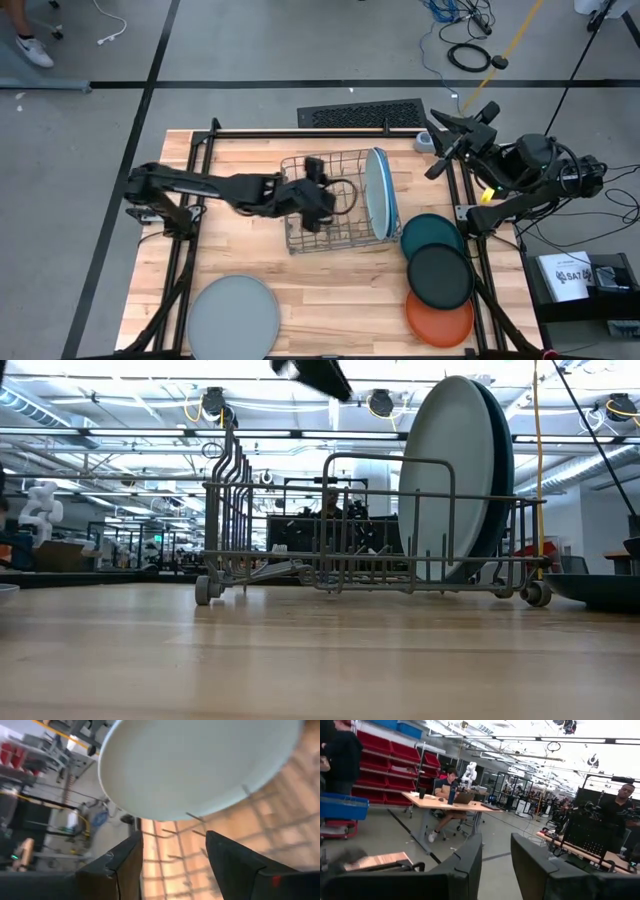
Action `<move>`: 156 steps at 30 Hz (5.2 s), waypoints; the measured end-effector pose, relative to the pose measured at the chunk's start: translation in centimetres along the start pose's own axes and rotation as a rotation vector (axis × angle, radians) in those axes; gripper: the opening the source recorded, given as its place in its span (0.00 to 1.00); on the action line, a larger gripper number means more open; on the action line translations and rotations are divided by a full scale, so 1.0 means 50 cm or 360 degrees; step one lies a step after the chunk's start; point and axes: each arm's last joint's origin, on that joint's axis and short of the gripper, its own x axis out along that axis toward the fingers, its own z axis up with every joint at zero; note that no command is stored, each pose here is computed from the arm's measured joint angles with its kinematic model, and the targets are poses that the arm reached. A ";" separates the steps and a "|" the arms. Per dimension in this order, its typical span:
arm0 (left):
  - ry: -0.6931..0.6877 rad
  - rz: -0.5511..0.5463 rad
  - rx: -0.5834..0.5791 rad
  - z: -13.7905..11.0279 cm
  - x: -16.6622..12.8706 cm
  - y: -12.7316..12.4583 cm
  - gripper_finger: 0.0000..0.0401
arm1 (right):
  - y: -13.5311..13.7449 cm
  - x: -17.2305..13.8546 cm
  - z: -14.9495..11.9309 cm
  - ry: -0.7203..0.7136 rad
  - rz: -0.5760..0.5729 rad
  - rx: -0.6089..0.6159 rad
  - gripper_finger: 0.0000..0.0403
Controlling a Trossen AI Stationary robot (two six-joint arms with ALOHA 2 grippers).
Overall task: Sort dishes
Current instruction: Put the gray plate into the dish rack
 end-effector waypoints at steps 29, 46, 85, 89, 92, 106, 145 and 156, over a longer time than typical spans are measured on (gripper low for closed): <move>0.0997 -0.1040 -0.0815 -0.092 -0.239 -0.370 0.54 | 0.079 0.023 -0.074 0.0366 0.0236 0.0060 0.24; 0.1039 -0.1114 -0.0943 -0.084 -0.238 -0.561 0.54 | 0.159 0.068 -0.079 0.0265 0.0397 0.0057 0.24; 0.1016 -0.1178 -0.0666 -0.300 -0.122 -0.388 0.54 | 0.157 0.070 -0.071 0.0197 0.0394 -0.0053 0.24; 0.0977 -0.1243 -0.0696 -0.301 -0.118 -0.394 0.54 | 0.157 0.070 -0.071 0.0196 0.0394 -0.0059 0.24; 0.0953 -0.1254 -0.0681 -0.299 -0.117 -0.394 0.54 | 0.157 0.071 -0.071 0.0191 0.0391 -0.0078 0.24; 0.0880 -0.1331 -0.0649 -0.297 -0.099 -0.379 0.54 | 0.156 0.071 -0.070 0.0181 0.0390 -0.0115 0.24; 0.1018 -0.1341 -0.0565 -0.310 -0.073 -0.425 0.40 | 0.156 0.071 -0.070 0.0181 0.0390 -0.0122 0.24; 0.1038 -0.1221 -0.0518 -0.316 -0.072 -0.421 0.15 | 0.156 0.071 -0.070 0.0181 0.0389 -0.0122 0.24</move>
